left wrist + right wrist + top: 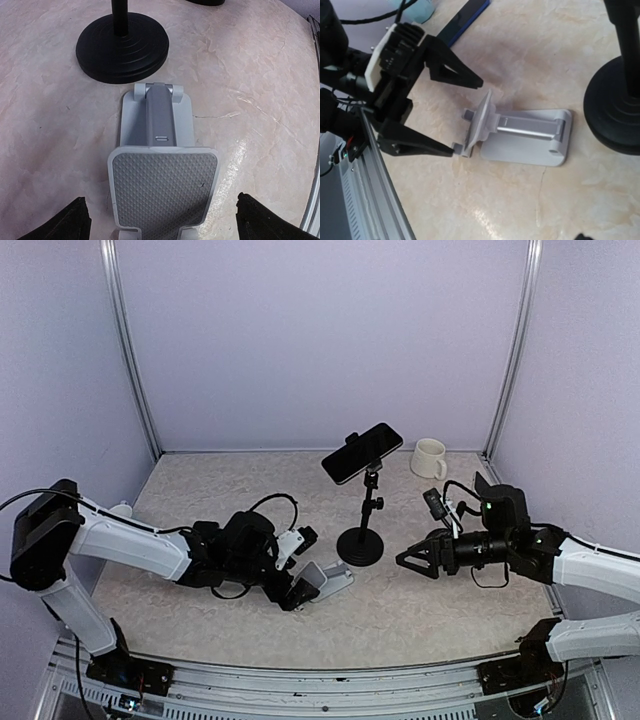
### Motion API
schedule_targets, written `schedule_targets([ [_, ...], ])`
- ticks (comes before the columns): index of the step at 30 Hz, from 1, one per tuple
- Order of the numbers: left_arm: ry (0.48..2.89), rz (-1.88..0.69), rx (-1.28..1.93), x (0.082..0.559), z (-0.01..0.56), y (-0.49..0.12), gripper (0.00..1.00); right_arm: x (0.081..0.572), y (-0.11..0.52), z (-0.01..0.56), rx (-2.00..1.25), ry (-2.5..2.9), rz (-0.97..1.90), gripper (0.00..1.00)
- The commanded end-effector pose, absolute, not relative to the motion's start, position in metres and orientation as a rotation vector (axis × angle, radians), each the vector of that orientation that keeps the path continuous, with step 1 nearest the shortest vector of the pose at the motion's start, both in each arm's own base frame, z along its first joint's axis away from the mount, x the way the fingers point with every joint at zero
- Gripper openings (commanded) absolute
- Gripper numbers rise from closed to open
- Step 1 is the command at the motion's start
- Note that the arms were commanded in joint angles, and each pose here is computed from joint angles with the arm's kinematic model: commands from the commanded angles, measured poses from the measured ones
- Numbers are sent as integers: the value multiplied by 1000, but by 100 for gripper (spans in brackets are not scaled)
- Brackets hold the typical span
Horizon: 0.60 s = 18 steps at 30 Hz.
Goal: Remove the phone from the phone stand
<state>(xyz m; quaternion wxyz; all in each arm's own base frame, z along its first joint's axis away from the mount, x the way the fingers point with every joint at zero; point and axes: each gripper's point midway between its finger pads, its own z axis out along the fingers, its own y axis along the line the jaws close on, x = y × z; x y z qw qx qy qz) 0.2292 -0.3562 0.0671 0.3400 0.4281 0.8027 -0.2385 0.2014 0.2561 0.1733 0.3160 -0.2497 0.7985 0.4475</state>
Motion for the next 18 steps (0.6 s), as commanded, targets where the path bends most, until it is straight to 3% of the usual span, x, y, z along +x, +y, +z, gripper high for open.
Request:
schedule_targets([
  [1,2022,-670,1158,229,75,-379,99,197,257,177,-679,2085,1180,82],
  [10,2051,-662,1144,233,61,-392,97,199,257,177,-665,2081,1175,82],
  [18,2080,-560,1083,243,56,-387,79,198,255,176,-660,2085,1168,82],
])
